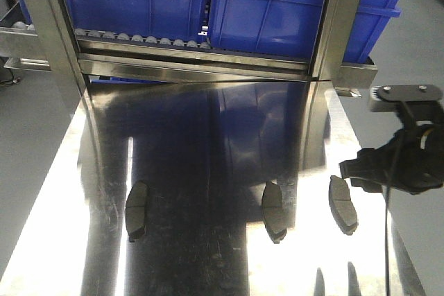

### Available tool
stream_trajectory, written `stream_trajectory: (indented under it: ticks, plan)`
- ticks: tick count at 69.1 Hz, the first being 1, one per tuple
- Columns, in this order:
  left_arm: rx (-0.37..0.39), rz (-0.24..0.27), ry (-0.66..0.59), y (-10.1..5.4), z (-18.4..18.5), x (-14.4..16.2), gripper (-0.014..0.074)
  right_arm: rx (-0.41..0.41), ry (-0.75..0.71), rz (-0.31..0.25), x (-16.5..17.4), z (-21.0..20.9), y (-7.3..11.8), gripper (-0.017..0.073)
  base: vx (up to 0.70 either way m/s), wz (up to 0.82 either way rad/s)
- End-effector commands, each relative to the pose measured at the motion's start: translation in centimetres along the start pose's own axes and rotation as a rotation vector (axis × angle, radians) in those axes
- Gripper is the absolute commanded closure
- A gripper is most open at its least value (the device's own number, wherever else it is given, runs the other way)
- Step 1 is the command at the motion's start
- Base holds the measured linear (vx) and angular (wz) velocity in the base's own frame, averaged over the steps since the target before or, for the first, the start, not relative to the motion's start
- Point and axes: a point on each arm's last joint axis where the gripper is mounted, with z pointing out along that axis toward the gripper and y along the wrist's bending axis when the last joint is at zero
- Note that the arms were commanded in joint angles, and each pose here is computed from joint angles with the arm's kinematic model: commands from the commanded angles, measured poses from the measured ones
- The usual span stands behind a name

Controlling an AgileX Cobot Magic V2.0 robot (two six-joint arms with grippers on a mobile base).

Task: Move and align brake pads A on conveyor
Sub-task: 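Lower the right gripper onto the outermost pad on its side and grasp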

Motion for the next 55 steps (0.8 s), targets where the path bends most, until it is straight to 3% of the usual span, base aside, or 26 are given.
stream_trajectory:
  ticks: [1,25,55]
  plan:
    - [0.011,-0.008,-0.116,-0.1,-0.3,-1.6,0.0599,0.000,-0.014,0.001,-2.0,0.3,0.2,0.0103,0.00,0.00]
    - [0.011,-0.008,-0.116,-0.1,-0.3,-1.6,0.0599,0.028,0.232,-0.017,-4.8,6.3,0.2,0.0085,0.00,0.00]
    - [0.011,-0.008,-0.116,-0.1,-0.3,-1.6,0.0599,0.029,0.370,-0.007,-5.4,10.5,0.3,0.0083,0.00,0.00]
